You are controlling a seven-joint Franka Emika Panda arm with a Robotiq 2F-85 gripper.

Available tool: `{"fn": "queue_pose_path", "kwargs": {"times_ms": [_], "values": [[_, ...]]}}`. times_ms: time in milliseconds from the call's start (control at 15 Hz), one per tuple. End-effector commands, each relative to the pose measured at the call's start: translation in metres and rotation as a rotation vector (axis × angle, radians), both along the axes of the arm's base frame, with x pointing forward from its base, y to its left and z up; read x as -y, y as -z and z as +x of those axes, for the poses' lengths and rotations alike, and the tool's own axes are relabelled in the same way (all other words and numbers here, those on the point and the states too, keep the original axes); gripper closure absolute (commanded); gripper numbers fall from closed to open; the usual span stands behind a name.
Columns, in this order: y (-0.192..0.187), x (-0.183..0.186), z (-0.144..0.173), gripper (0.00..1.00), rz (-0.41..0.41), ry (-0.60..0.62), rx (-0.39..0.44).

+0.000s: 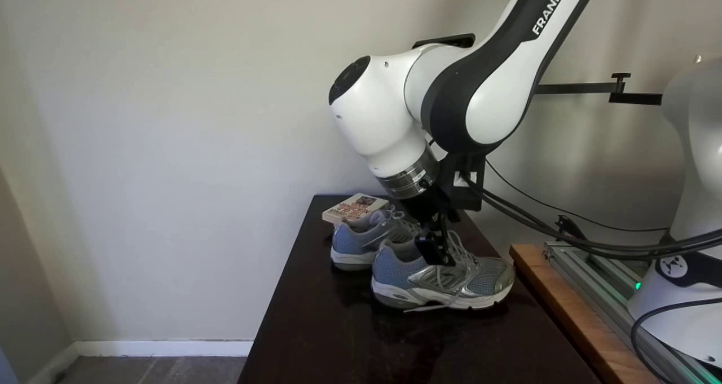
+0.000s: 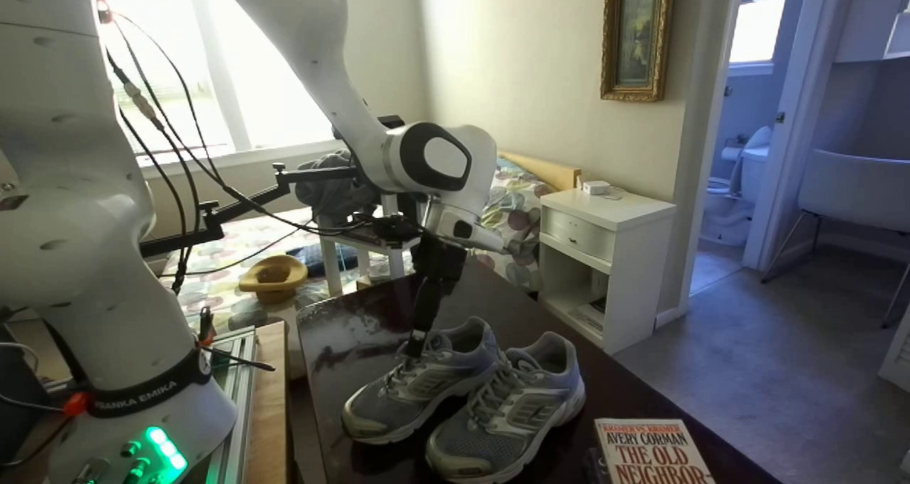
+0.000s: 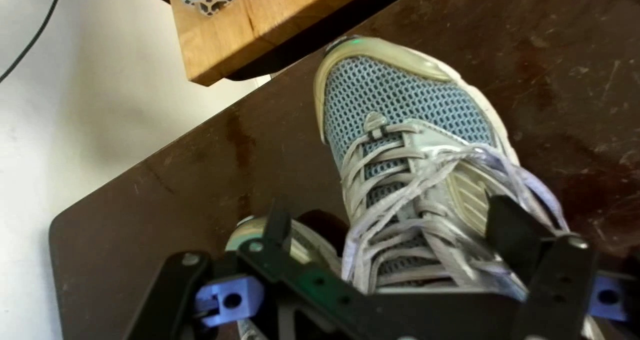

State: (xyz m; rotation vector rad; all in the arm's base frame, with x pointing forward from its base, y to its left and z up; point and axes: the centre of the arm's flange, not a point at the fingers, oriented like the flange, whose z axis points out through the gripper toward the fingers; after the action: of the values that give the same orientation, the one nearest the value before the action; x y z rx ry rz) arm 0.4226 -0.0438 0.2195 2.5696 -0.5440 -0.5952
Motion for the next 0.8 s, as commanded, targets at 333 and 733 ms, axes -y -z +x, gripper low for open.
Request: {"fn": "queue_pose_path", "kwargs": {"times_ms": [333, 733], "values": [[-0.039, 0.019, -0.011, 0.0, -0.081, -0.003, 0.008], [-0.043, 0.022, -0.021, 0.0, -0.105, 0.013, -0.081]]}}
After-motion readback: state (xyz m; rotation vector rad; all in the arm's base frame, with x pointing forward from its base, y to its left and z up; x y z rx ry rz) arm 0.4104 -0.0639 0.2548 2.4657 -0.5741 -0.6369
